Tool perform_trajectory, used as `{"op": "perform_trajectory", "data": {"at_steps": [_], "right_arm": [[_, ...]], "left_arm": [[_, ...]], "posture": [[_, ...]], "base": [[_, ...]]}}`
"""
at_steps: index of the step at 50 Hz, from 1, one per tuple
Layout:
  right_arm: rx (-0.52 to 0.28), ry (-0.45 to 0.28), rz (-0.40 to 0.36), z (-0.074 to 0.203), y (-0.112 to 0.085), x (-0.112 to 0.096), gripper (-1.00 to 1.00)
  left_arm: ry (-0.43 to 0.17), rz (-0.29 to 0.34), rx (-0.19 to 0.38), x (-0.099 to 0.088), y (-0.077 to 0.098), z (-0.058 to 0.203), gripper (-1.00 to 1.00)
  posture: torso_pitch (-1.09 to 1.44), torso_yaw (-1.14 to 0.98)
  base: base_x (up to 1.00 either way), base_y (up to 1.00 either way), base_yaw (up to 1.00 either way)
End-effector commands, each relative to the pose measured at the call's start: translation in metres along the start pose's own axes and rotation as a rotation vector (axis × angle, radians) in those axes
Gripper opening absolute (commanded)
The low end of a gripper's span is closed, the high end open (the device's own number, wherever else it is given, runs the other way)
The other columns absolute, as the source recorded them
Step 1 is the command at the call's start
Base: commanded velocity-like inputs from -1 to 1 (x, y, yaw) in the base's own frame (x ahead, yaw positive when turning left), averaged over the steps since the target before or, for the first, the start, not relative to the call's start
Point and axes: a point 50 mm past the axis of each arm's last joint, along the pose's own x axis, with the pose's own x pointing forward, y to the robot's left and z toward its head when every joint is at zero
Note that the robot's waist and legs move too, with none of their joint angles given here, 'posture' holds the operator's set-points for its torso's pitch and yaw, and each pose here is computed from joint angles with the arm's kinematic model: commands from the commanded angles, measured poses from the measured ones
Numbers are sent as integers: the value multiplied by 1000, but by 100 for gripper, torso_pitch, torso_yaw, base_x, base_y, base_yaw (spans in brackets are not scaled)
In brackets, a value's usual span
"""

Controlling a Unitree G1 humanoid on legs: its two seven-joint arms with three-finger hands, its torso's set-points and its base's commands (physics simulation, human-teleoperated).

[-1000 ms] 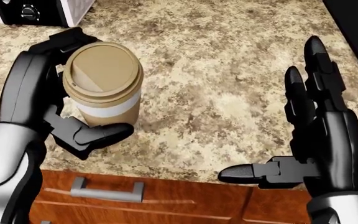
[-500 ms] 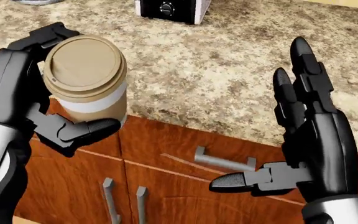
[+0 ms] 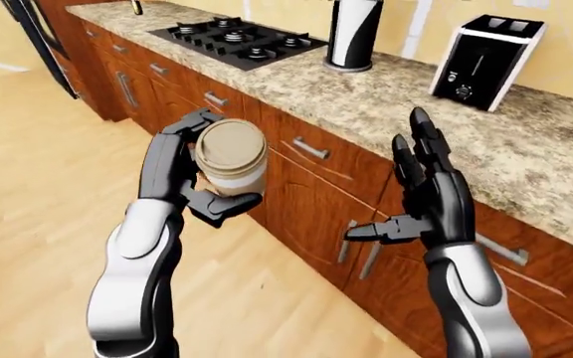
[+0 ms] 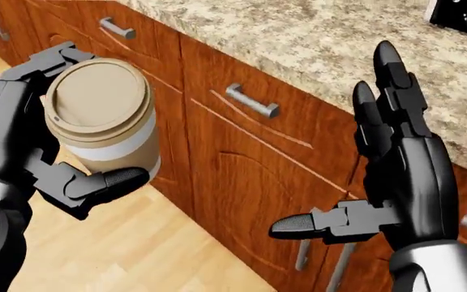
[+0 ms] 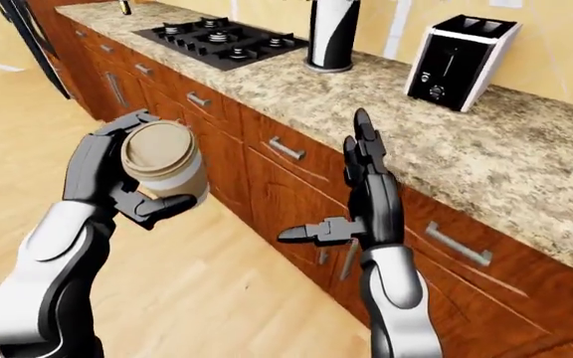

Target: Move the drinks to the dining counter.

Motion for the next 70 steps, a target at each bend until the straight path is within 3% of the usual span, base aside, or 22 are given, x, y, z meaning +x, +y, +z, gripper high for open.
{"op": "perform_trajectory", "data": {"at_steps": [1,46,70], "right_arm": [[-12,-84,-3,15,0,0,100],[-1,-77,-25,15,-1,-3,100],[8,-76,-51,15,-6,-2,100]], "left_arm": [[-100,-17,2,-2,-3,18,-100],[-112,-26,-12,-7,-3,21,-100],[-118,-25,-17,-7,-3,22,-100]], "posture": [[0,0],[0,0],[0,0]], "base": [[0,0,100],[0,0,100],[72,15,4]]}}
